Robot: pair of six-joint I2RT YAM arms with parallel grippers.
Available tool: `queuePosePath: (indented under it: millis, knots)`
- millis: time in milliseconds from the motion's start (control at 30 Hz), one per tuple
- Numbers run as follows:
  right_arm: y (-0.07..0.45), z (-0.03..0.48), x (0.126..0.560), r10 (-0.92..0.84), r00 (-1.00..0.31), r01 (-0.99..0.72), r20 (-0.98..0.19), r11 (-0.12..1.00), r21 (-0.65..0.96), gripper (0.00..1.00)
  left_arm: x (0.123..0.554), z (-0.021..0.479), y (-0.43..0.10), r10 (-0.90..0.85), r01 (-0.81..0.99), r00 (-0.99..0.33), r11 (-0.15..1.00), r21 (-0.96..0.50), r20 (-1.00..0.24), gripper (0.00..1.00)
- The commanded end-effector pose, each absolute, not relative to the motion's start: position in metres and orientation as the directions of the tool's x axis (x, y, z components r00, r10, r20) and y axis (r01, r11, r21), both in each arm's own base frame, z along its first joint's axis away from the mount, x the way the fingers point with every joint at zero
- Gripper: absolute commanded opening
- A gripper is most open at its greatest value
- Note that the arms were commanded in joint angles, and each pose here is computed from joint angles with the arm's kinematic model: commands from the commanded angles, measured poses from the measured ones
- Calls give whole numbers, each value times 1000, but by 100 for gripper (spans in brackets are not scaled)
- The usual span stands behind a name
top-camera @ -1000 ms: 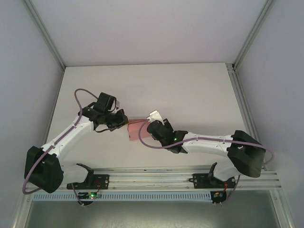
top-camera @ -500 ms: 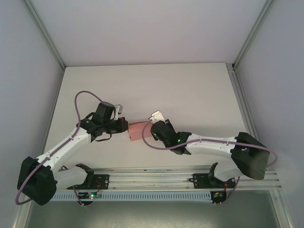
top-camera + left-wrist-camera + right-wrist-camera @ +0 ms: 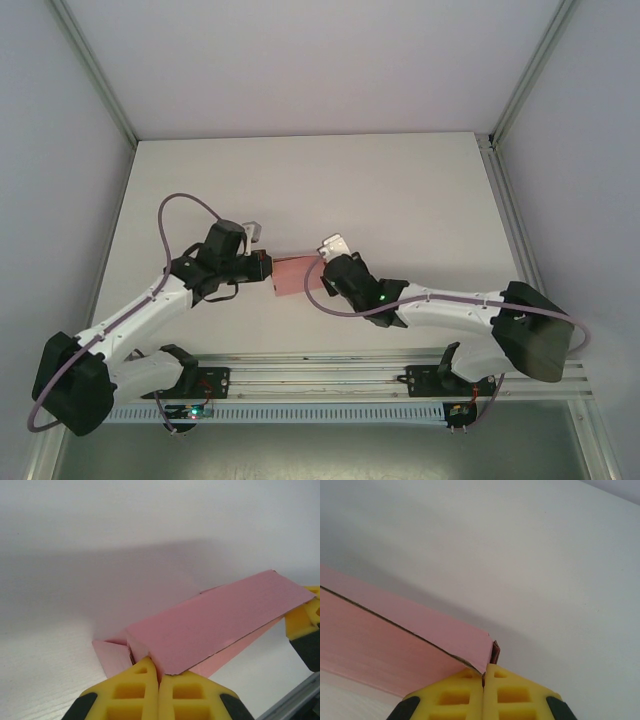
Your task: Assemble paper box
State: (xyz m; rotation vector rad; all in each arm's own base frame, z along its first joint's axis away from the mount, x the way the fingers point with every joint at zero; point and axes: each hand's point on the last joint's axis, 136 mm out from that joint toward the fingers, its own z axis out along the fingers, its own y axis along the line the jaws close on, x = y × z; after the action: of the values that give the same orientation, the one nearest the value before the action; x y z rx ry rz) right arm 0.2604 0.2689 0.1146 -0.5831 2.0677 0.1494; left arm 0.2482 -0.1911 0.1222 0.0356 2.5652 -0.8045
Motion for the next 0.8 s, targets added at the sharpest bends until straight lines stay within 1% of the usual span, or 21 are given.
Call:
queuePosePath:
  millis: [0, 133, 267, 367, 467, 500, 533, 567, 600, 633, 667, 700, 733, 767]
  knots:
    - [257, 58, 224, -497, -512, -586, -700, 798, -138, 0, 170, 35, -157, -2, 20, -997, 955, -295, -74, 0]
    - [250, 47, 221, -493, -545, -572, -678, 810, -130, 0, 161, 27, -168, 17, 31, -999, 948, -317, -46, 0]
    - [243, 46, 219, -484, -558, -553, -674, 822, -133, 0, 155, 31, -162, 6, 22, -999, 950, -313, -52, 0]
    - [241, 51, 218, -473, -549, -552, -689, 824, -126, 0, 149, 33, -163, -2, 24, -997, 933, -358, -73, 0]
    - [242, 53, 216, -470, -532, -564, -705, 817, -118, 0, 153, 43, -173, -12, 38, -993, 903, -428, -115, 0]
    - [243, 52, 216, -469, -528, -567, -709, 815, -117, 0, 157, 49, -177, -13, 50, -991, 892, -449, -135, 3]
    - [242, 51, 216, -472, -528, -565, -706, 816, -122, 0, 160, 55, -181, -10, 64, -988, 883, -466, -154, 8]
    - [242, 50, 215, -478, -528, -566, -702, 814, -129, 0, 164, 61, -185, -8, 77, -985, 873, -482, -171, 17]
    - [241, 49, 216, -486, -525, -564, -698, 814, -142, 0, 168, 68, -189, -14, 83, -982, 862, -499, -188, 20]
    - [242, 48, 215, -493, -523, -565, -696, 812, -150, 0, 171, 75, -194, -18, 91, -979, 851, -517, -202, 20]
    - [242, 47, 216, -497, -523, -562, -693, 812, -159, 0, 176, 83, -198, -28, 95, -976, 840, -534, -218, 25]
    - [242, 47, 216, -492, -525, -556, -695, 816, -157, 0, 179, 91, -200, -48, 88, -972, 830, -551, -229, 28]
    - [242, 47, 217, -490, -525, -554, -696, 817, -158, 0, 182, 97, -201, -71, 74, -970, 825, -560, -233, 33]
    - [242, 48, 217, -487, -526, -549, -697, 821, -158, 0, 185, 104, -200, -94, 61, -965, 825, -562, -244, 44]
